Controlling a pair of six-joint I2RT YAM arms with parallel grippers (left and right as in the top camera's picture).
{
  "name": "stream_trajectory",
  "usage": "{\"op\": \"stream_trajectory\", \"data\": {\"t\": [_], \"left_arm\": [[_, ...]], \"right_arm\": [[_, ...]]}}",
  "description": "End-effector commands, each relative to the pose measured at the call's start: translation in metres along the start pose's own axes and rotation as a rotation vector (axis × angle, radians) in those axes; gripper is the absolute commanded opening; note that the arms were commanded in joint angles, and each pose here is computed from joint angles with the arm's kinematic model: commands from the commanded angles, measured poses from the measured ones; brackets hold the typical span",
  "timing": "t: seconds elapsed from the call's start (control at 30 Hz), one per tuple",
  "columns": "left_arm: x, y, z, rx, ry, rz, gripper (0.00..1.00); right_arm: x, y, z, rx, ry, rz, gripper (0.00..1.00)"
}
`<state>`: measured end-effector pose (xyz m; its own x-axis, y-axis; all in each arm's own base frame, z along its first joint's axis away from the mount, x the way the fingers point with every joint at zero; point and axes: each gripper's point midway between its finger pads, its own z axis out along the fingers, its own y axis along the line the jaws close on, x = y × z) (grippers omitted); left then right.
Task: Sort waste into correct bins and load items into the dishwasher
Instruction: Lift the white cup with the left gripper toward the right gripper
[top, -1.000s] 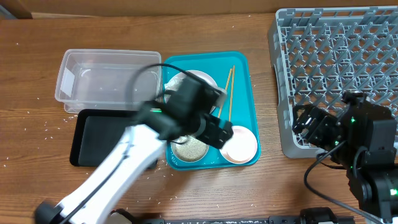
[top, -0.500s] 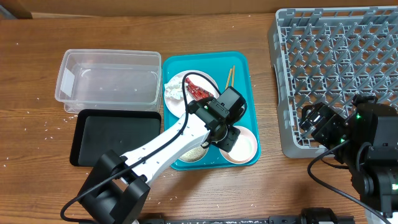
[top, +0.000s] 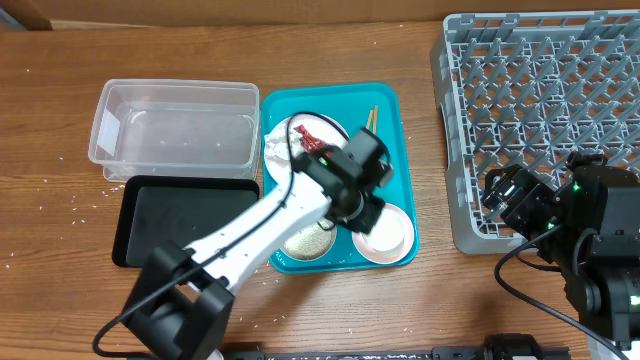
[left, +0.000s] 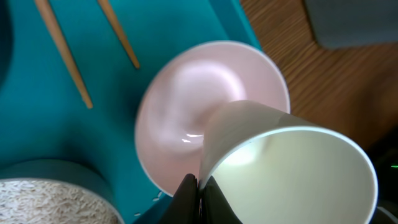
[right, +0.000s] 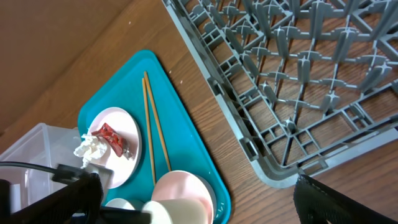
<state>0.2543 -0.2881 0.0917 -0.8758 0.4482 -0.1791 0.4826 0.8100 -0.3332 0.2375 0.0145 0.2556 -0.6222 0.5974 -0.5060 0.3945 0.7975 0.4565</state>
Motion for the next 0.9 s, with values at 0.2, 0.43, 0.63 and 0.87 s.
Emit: {"op": "stream_trajectory", "data": {"t": [0.2, 0.43, 0.63, 0.87], "left_arm": [[-0.051, 0.003, -0.145, 0.716, -0.258, -0.075, 0.04], [-0.042, 0.009, -0.224, 1.129, -0.397, -0.026, 0.04], [-0.038, 0.002, -0.221, 1.143, -0.360, -0.050, 0.04], [-0.037, -0.003, -0.220, 1.145, -0.355, -0.031, 0.04]], "right_arm": [[0.000, 0.028, -0.009, -0.146, 0.015, -0.160, 1.00], [0.027, 0.118, -0.050, -0.733, 0.092, -0.498, 0.98], [0.034, 0.142, -0.053, -0.896, 0.172, -0.526, 0.95], [0.063, 0.182, -0.054, -1.108, 0.302, -0.629, 0.93]]}}
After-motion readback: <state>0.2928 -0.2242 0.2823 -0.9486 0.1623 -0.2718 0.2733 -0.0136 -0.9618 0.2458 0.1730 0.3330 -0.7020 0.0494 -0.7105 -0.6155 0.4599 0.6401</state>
